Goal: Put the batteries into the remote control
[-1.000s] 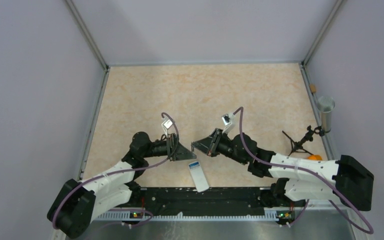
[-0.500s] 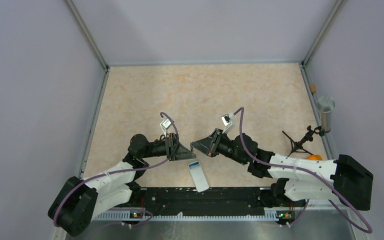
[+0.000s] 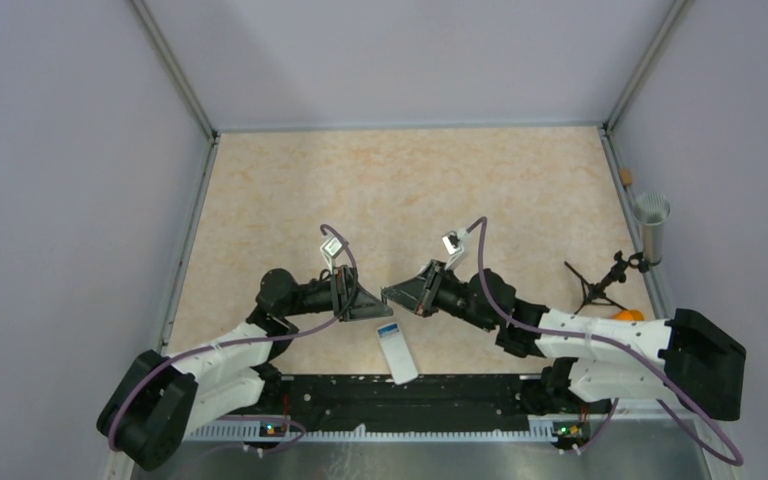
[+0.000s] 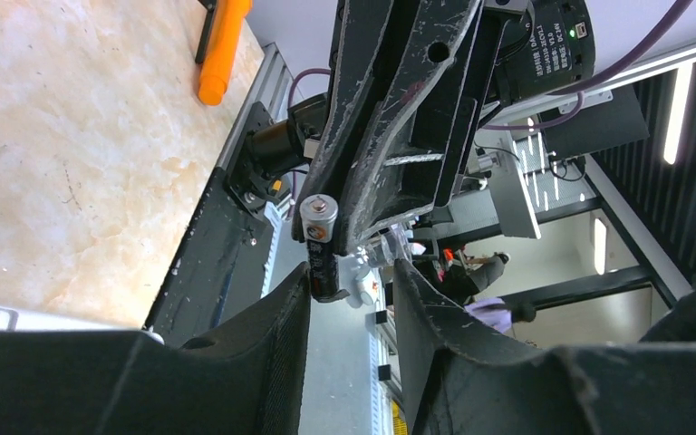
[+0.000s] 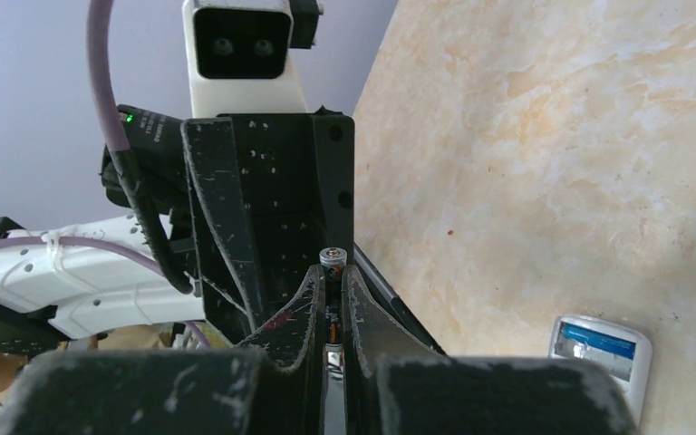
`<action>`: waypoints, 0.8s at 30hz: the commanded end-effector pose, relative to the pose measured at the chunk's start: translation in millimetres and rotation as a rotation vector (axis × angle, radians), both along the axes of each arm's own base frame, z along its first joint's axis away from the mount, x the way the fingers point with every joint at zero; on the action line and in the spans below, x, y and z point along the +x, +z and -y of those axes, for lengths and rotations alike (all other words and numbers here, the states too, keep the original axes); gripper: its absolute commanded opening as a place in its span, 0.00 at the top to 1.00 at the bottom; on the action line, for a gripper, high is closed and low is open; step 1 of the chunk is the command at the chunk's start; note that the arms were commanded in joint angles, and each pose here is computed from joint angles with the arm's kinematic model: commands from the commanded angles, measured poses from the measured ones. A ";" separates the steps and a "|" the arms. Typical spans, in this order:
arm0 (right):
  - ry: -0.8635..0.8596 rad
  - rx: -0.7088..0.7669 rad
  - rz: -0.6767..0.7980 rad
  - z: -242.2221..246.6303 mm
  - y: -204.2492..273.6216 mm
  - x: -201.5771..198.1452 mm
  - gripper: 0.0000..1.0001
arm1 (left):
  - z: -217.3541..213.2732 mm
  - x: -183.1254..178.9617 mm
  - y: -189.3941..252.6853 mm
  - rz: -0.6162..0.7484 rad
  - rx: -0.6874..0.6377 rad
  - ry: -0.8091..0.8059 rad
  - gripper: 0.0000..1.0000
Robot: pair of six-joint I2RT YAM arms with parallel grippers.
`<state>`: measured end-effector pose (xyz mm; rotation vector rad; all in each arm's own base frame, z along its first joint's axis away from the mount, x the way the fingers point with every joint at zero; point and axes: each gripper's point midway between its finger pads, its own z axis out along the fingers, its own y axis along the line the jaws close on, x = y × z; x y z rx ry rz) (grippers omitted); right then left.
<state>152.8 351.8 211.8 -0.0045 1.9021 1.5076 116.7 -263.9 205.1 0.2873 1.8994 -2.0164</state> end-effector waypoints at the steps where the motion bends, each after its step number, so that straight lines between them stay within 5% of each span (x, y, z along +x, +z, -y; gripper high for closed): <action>1: 0.004 0.048 0.026 1.7 13.5 -1.0 1.00 | 0.2 2.0 6.4 0.057 -0.021 0.018 0.60; 15: -0.019 0.057 0.016 5.2 11.5 1.6 1.00 | 0.0 0.4 8.9 0.066 -0.028 0.011 0.82; 19: -0.021 0.058 0.016 6.6 11.6 1.1 1.00 | -0.8 -0.5 8.3 0.066 -0.028 0.013 1.00; 24: -0.019 0.048 0.028 10.1 11.1 -0.8 1.00 | -1.4 -1.8 4.7 0.061 -0.018 0.009 1.00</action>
